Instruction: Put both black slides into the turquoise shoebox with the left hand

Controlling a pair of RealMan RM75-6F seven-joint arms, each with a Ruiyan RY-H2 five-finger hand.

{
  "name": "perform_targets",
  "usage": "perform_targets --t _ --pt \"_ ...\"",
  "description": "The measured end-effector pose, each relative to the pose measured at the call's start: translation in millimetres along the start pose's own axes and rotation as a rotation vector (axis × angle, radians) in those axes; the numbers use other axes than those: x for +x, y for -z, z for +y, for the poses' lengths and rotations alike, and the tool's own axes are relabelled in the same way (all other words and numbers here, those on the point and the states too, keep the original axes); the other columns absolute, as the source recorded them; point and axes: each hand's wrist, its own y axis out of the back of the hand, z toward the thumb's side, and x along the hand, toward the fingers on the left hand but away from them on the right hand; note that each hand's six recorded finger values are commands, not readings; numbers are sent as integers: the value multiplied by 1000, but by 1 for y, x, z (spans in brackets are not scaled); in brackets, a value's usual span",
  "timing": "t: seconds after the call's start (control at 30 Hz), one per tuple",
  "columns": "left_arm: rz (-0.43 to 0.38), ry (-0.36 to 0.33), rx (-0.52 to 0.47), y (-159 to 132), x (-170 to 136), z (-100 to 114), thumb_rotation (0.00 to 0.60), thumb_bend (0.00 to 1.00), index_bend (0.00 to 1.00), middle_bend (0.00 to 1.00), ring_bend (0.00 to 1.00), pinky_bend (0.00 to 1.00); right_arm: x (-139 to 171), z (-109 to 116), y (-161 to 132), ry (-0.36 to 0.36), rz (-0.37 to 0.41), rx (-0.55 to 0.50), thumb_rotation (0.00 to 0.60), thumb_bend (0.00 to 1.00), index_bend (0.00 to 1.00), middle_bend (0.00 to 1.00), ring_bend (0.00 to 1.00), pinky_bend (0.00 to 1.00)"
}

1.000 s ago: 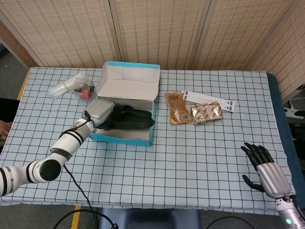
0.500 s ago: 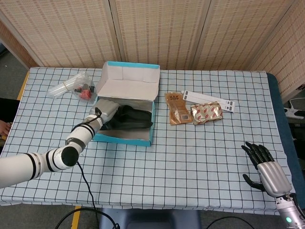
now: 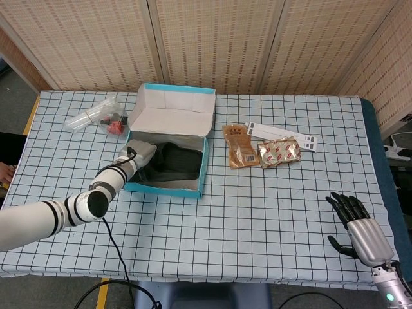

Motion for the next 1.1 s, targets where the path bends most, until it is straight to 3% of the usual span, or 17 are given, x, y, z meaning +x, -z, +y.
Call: perform_targets --t 0.27,0.7,1.1 --pt "-58 36 -57 -8 8 -3 600 577 491 638 555 511 0 0 0 0 0 -2 600 226 0 0 0 0" --pt "-132 -14 -113 -11 6 9 600 581 496 642 554 504 0 -1 0 -9 5 -1 600 227 0 0 0 0" --pt "-180 7 -253 0 10 -5 600 580 500 649 555 505 0 -2 -1 -11 5 -1 600 226 0 0 0 0"
